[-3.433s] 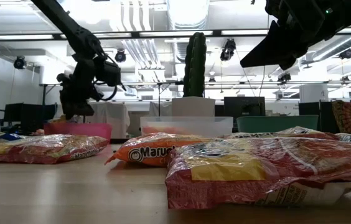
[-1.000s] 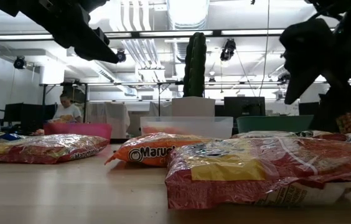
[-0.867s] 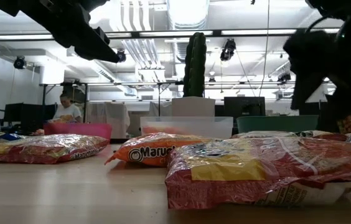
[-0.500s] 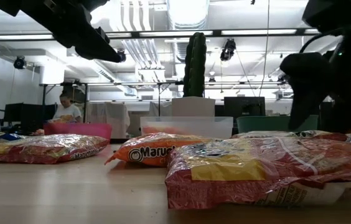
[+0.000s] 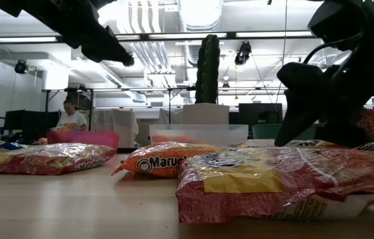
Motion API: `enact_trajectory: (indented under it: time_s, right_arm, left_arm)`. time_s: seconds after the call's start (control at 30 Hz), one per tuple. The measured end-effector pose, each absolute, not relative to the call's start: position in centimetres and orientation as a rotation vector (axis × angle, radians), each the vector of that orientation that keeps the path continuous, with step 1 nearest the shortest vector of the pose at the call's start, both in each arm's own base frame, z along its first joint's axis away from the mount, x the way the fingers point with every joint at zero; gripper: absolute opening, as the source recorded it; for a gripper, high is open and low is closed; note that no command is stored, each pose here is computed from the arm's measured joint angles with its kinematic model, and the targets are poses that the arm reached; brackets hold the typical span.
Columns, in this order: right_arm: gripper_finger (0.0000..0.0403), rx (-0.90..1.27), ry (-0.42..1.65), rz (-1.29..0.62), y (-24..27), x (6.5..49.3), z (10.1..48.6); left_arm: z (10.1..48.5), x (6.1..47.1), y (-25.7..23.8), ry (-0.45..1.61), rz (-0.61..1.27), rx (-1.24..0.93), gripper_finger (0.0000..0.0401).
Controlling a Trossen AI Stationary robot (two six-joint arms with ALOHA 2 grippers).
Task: Sort Maruchan noodles
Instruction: Put the red noodle pack into the green bin
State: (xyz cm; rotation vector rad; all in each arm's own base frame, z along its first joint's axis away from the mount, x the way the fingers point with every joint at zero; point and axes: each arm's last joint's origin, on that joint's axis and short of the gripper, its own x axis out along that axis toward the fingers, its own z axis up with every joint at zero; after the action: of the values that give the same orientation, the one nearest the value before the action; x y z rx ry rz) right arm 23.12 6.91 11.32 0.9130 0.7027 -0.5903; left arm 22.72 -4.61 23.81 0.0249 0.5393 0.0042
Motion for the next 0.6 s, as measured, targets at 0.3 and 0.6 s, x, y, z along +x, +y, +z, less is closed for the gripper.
enact_trajectory:
  time_s: [0.3, 0.6]
  right_arm:
    - [0.0105, 0.891, 0.682, -0.566, 6.8, 22.9, 12.1]
    - [0.0012, 0.854, 0.62, -0.477, 6.8, 22.9, 14.6]
  left_arm:
    - [24.0, 22.8, -4.6, 0.52, 0.003, 0.021, 0.0135]
    - [24.0, 22.8, -4.5, 0.51, 0.044, 0.038, 0.0135]
